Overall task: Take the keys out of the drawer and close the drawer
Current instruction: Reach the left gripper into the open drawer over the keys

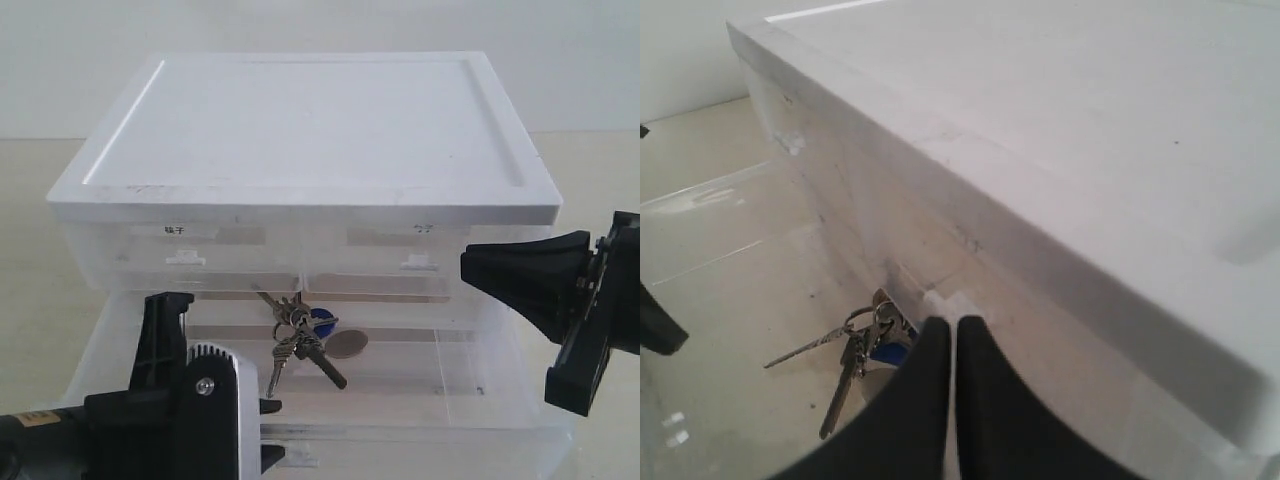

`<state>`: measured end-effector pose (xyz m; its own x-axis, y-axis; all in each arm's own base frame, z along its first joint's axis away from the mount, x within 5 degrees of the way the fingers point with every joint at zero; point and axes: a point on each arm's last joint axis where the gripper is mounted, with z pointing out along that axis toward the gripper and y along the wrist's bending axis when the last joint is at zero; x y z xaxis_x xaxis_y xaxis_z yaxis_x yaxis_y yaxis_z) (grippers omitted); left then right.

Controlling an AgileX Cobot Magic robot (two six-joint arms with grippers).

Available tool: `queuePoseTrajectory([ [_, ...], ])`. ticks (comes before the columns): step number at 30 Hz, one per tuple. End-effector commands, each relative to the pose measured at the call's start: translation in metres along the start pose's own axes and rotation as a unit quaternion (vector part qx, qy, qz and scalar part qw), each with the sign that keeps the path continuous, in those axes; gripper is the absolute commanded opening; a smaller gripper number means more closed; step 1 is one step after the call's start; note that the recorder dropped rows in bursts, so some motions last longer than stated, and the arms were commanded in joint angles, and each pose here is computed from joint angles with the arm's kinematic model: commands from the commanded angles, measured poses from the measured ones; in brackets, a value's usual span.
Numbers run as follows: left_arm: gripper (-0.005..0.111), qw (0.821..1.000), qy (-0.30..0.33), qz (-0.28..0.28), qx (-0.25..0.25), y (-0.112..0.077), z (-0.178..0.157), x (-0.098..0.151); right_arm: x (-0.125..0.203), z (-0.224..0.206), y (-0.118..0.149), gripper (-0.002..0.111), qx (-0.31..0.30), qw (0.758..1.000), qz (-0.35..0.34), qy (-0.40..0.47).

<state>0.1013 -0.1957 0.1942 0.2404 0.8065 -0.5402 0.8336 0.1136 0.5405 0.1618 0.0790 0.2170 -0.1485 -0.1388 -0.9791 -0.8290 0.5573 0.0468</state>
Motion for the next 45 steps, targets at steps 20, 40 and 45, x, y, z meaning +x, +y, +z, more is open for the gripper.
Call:
queuePoseTrajectory([
  [20, 0.063, 0.9, -0.082, -0.424, -0.058, 0.044, -0.029, -0.04, 0.0, 0.0, 0.0, 0.0, -0.002, 1.0, 0.011, 0.002],
  [40, 0.063, 0.867, 0.061, -0.49, -0.061, 0.05, 0.067, -0.012, 0.001, 0.0, 0.001, 0.0, -0.003, 1.0, 0.01, 0.005],
  [45, 0.063, 0.865, 0.07, -0.493, -0.062, 0.052, 0.077, -0.011, 0.001, 0.0, 0.001, 0.0, -0.003, 1.0, 0.01, 0.005],
])
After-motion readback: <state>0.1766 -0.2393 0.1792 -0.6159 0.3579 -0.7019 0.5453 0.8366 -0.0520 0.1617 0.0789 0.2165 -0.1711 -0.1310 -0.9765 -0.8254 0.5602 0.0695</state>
